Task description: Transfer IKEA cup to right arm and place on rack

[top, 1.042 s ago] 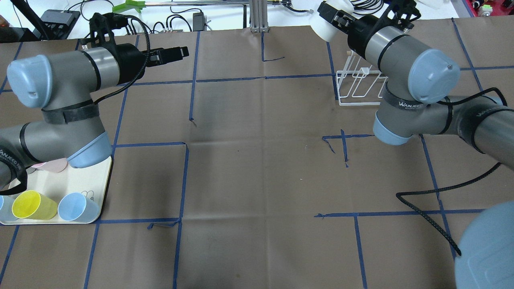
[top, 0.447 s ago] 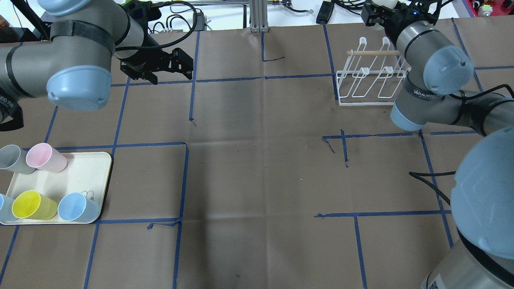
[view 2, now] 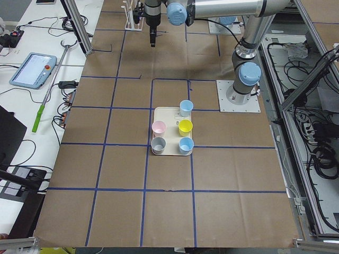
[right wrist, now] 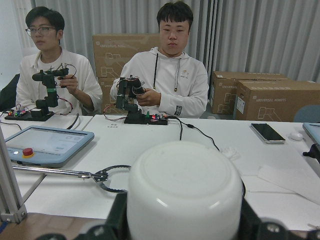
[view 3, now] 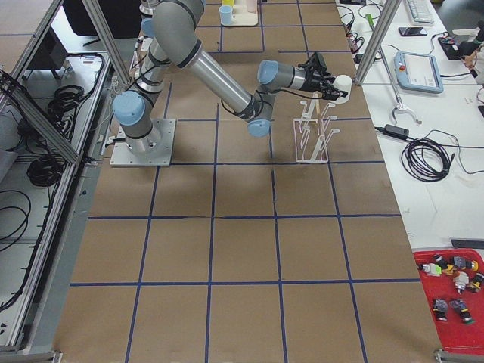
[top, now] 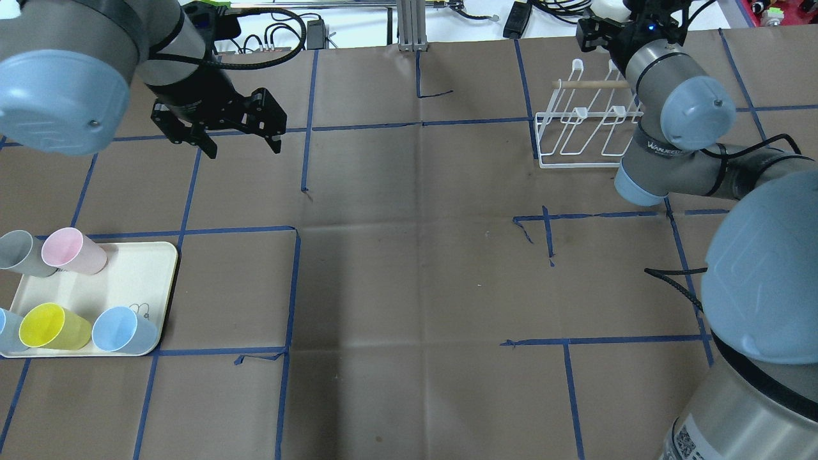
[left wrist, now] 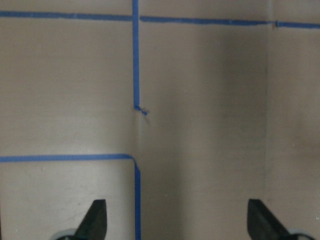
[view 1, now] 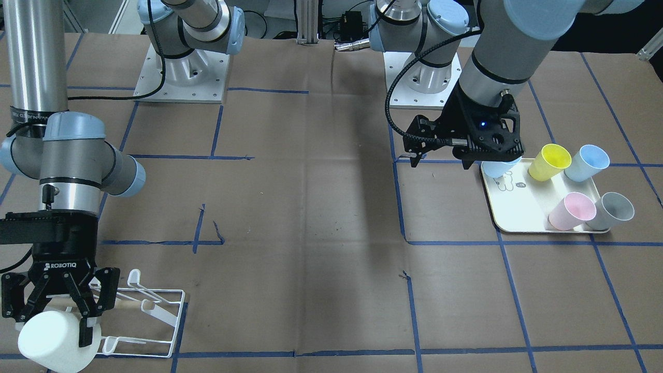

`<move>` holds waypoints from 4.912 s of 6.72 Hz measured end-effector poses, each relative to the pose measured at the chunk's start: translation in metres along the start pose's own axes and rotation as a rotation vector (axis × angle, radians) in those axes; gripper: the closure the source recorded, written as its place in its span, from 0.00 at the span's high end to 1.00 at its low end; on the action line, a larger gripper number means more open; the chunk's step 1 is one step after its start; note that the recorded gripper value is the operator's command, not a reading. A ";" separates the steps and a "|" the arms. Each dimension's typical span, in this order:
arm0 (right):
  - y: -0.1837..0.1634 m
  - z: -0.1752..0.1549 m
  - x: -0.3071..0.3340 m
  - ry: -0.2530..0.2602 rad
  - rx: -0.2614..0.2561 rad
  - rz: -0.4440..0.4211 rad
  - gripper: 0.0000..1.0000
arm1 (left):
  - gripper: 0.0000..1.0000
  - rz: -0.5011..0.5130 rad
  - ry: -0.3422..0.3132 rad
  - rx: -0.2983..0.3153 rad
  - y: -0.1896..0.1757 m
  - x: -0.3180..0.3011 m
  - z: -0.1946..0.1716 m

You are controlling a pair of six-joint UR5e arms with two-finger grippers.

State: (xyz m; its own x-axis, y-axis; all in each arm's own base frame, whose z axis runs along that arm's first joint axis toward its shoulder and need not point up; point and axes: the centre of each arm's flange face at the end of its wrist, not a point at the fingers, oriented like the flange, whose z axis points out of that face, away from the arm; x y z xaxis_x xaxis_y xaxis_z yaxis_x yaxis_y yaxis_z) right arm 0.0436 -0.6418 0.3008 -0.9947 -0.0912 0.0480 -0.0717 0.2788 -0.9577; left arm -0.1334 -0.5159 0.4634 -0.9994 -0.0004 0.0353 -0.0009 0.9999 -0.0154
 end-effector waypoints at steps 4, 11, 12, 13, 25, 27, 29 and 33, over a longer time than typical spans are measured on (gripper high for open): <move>0.023 0.028 -0.025 -0.055 -0.025 -0.012 0.10 | 1.00 -0.001 -0.023 -0.007 0.029 -0.008 -0.021; 0.041 0.027 -0.023 -0.050 -0.072 -0.006 0.10 | 0.99 0.122 -0.045 -0.122 0.122 -0.187 0.043; 0.043 0.025 -0.022 -0.049 -0.077 -0.005 0.11 | 0.99 0.126 -0.039 -0.125 0.135 -0.207 0.058; 0.045 0.023 -0.021 -0.047 -0.082 -0.003 0.24 | 0.99 0.127 -0.039 -0.120 0.141 -0.220 0.070; -0.067 -0.047 -0.033 -0.056 0.094 -0.035 0.99 | 0.92 0.073 -0.020 -0.151 0.158 -0.236 0.226; -0.075 -0.064 -0.075 -0.136 0.087 0.059 0.99 | 0.55 0.030 -0.010 -0.159 0.165 -0.248 0.231; -0.077 -0.081 -0.118 -0.219 0.049 0.384 0.99 | 0.00 0.021 -0.016 -0.151 0.164 -0.253 0.227; -0.049 -0.112 -0.166 -0.273 -0.128 1.062 0.99 | 0.00 0.025 -0.042 -0.101 0.149 -0.262 0.202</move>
State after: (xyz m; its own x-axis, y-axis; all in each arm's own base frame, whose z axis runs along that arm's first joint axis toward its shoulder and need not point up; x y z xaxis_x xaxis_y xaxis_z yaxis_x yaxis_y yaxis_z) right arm 0.2038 -0.5331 0.3715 -0.5057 0.0497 -0.8613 0.7868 0.4360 -0.4368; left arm 0.1207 -0.3696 0.2497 -0.9996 0.0261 -0.0059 0.0254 0.9960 0.0855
